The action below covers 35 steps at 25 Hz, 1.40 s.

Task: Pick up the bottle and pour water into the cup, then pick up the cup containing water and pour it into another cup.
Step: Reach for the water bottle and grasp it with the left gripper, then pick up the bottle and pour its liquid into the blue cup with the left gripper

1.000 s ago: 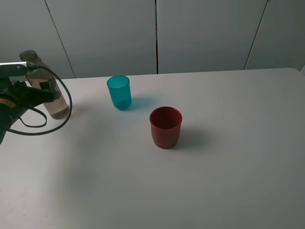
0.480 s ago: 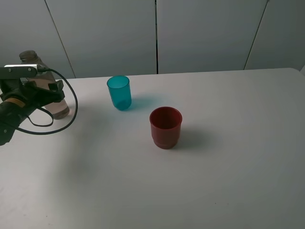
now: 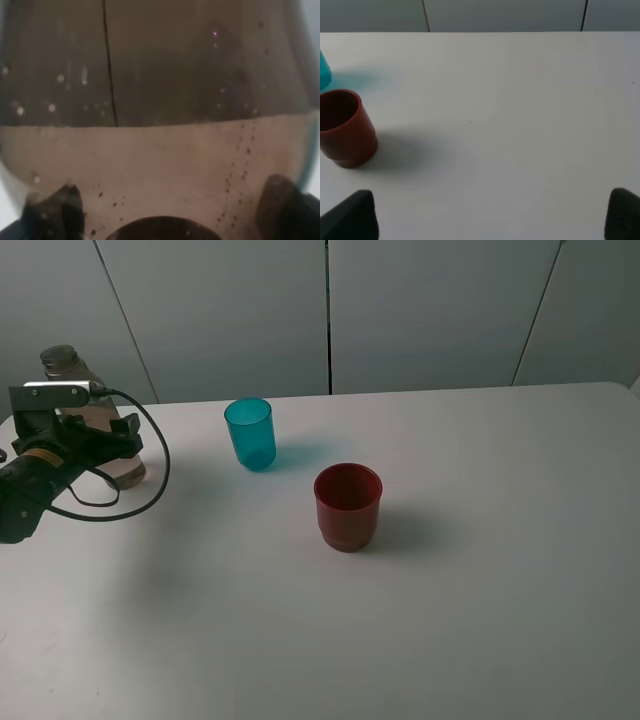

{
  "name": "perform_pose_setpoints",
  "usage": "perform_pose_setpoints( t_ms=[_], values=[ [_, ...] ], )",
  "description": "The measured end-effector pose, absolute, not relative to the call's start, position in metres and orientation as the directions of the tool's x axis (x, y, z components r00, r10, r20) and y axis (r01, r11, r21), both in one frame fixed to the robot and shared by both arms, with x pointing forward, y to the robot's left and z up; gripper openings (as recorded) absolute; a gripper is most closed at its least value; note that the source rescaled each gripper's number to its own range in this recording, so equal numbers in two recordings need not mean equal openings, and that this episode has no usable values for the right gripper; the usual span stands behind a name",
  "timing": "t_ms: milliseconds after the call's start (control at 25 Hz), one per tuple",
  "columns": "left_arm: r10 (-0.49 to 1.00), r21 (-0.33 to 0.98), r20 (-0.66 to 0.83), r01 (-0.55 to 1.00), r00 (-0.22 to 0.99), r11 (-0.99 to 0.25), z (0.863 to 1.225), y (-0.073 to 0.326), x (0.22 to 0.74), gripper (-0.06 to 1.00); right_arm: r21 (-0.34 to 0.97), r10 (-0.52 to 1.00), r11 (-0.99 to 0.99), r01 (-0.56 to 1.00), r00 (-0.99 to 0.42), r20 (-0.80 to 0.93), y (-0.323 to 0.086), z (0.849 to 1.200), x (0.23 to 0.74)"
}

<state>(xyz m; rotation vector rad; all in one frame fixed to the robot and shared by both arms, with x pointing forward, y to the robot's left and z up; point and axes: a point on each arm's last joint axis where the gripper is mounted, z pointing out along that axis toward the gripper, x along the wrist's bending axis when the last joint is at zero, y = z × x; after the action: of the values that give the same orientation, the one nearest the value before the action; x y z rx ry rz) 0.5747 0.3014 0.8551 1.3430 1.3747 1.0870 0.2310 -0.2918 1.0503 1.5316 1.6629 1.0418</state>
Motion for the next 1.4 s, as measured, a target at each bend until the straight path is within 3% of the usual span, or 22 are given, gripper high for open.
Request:
perform_pose_setpoints(
  t_ms=[240,280,320,360,400,1400],
  values=[
    [1.0,0.982,-0.023,0.189,-0.004,0.023,0.856,0.3014,0.5805,0.97,0.875,0.992,0.006,0.484,-0.115,0.057,-0.2918,1.0503,0.231],
    [1.0,0.981,-0.023,0.19,-0.004,0.023,0.8555,0.3014,0.5804,0.85,0.875,0.992,0.006,0.484,-0.115,0.057,-0.2918,1.0503,0.231],
    [1.0,0.981,-0.024,0.193,-0.01,0.025,0.8546,0.3019,0.5803,0.58,0.875,0.992,0.006,0.484,-0.115,0.057,-0.2918,1.0503,0.231],
    [1.0,0.981,-0.025,0.193,-0.014,0.027,0.8544,0.3022,0.5803,0.2,0.875,0.992,0.006,0.484,-0.115,0.057,-0.2918,1.0503,0.231],
    [1.0,0.981,-0.025,0.194,-0.016,0.028,0.854,0.3024,0.5804,0.01,0.875,0.992,0.006,0.484,-0.115,0.057,-0.2918,1.0503,0.231],
    [0.999,0.981,-0.034,0.193,0.03,0.028,0.8539,0.2982,0.5815,0.01,0.875,0.992,0.006,0.484,-0.115,0.057,-0.2918,1.0503,0.231]
  ],
)
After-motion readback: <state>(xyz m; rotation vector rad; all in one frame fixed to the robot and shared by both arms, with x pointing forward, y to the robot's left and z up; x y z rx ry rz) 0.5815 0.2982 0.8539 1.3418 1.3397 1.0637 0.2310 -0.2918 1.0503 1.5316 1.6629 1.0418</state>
